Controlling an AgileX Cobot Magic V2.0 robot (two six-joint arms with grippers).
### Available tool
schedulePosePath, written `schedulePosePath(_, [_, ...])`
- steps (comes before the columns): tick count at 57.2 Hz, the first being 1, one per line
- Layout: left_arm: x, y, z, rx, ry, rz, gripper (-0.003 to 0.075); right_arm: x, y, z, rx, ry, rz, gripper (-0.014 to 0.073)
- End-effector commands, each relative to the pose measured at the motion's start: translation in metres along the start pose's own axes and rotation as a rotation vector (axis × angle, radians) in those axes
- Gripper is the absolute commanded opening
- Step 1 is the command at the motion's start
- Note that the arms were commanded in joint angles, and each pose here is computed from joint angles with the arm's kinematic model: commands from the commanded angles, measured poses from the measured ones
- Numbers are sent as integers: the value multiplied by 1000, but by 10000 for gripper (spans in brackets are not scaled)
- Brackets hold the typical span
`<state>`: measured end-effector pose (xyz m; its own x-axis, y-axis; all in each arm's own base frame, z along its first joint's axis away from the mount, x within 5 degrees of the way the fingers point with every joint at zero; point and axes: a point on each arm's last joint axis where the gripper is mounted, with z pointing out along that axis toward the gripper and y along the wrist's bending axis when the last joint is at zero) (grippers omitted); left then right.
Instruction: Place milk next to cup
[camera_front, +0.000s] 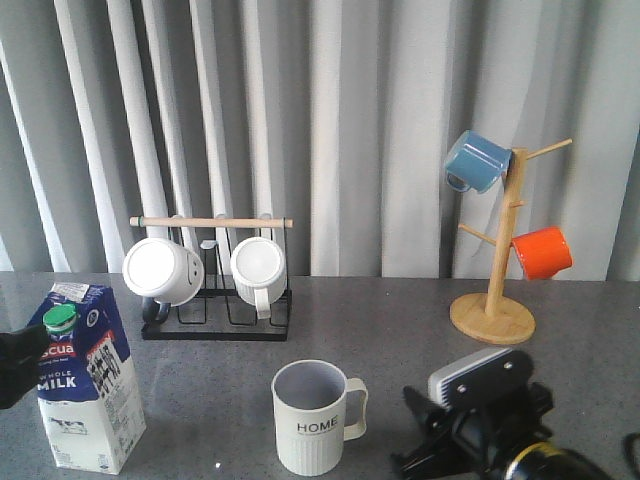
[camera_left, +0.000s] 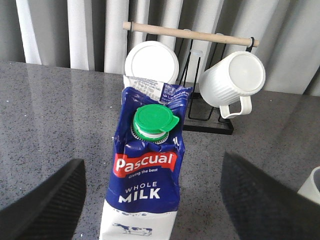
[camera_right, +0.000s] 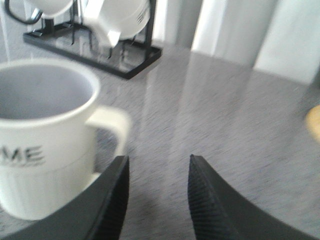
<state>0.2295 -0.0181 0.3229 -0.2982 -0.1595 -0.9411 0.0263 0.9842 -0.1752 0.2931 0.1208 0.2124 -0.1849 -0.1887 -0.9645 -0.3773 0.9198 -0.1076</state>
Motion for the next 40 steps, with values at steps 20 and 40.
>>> schedulePosePath(20, [-21, -5, -6, 24, -123, -5, 535, -116, -91, -129, 256, -362, 71, 77])
schedulePosePath(40, [-21, -5, -6, 24, -123, -5, 535, -127, -89, -147, 266, -434, 77, -8])
